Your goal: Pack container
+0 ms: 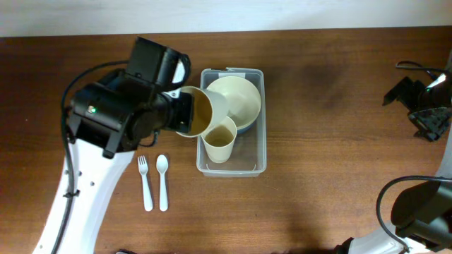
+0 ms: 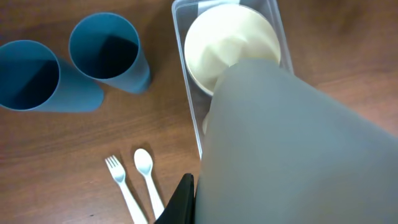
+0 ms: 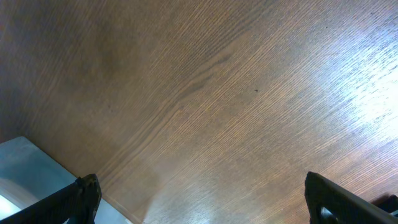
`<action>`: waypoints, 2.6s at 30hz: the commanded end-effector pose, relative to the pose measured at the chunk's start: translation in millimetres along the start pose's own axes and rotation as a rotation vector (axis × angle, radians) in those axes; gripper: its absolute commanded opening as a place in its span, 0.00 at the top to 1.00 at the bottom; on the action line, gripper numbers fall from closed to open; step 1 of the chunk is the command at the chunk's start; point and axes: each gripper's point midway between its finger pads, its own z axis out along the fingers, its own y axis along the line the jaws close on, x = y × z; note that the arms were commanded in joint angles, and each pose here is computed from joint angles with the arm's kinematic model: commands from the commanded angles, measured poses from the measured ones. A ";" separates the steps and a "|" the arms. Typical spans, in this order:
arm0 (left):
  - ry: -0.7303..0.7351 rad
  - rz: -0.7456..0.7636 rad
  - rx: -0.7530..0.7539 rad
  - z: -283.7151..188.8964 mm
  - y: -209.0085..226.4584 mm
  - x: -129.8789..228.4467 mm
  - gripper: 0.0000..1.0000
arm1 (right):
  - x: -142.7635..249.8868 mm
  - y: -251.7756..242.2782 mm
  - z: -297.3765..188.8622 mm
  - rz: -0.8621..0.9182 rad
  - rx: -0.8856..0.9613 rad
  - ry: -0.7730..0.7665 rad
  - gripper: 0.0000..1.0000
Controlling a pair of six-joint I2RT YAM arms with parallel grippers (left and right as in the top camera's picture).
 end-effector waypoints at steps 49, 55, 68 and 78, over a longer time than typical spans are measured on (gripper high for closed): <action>0.397 0.063 0.014 75.8 -28.6 47.7 0.78 | -2.2 0.1 -11.3 -0.008 -0.009 -0.035 0.01; 0.444 0.122 0.056 61.9 -50.4 66.4 0.78 | -2.2 0.1 -11.3 -0.008 -0.009 -0.035 0.01; 0.384 0.364 -0.029 89.0 -99.3 91.8 0.76 | -2.2 0.1 -11.3 -0.008 -0.009 -0.035 0.01; 0.410 0.392 -0.182 114.9 -82.1 115.1 0.81 | -2.2 0.1 -11.3 -0.008 -0.009 -0.035 0.01</action>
